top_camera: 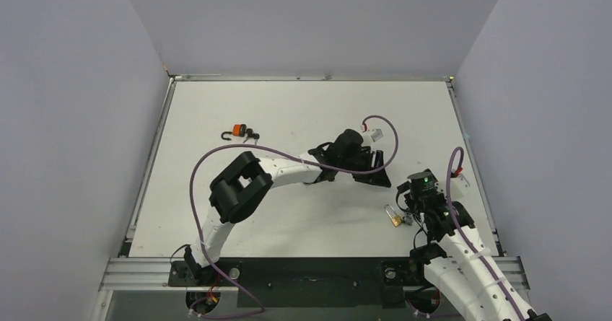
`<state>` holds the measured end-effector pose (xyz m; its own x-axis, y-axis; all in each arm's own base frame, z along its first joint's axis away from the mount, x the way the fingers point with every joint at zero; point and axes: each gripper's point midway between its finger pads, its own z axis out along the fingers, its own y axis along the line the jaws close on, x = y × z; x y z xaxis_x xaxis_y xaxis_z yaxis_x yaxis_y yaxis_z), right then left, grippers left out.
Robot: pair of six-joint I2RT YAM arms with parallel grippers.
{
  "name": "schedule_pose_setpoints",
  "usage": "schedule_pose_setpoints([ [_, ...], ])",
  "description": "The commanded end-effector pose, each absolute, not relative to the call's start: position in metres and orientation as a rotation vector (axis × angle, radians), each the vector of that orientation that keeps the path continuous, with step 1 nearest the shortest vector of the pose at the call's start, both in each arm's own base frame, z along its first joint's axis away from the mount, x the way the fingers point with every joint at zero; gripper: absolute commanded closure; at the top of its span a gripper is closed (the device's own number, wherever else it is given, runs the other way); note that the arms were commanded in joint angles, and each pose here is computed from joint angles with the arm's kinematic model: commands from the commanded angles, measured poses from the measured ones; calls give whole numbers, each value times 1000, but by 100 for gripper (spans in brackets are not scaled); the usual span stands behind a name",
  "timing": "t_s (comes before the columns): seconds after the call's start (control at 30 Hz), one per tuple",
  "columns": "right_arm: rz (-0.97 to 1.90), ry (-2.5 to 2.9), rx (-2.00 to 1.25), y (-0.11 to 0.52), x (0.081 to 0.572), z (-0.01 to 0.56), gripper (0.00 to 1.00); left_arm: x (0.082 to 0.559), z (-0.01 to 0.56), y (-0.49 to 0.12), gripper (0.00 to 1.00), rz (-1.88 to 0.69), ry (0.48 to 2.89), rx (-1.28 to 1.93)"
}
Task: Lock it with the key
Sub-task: Place the lock at the center of the board, then move the lock to the center of the board.
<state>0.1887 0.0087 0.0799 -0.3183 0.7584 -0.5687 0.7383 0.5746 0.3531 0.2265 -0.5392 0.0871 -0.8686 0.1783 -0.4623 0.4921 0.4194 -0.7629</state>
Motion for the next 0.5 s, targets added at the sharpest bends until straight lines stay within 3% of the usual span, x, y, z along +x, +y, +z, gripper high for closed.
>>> schedule_pose_setpoints([
  [0.0,119,2044,1050,18,218,129,31,270,184,-504,51,-1360,2174,515],
  [0.17,194,2089,758,71,270,166,30,309,215,-417,51,-1127,2191,283],
  [0.3,336,2076,460,149,320,203,27,340,254,-320,51,-950,2149,52],
  [0.47,430,2118,77,247,373,195,28,362,268,-207,50,-737,2133,-206],
])
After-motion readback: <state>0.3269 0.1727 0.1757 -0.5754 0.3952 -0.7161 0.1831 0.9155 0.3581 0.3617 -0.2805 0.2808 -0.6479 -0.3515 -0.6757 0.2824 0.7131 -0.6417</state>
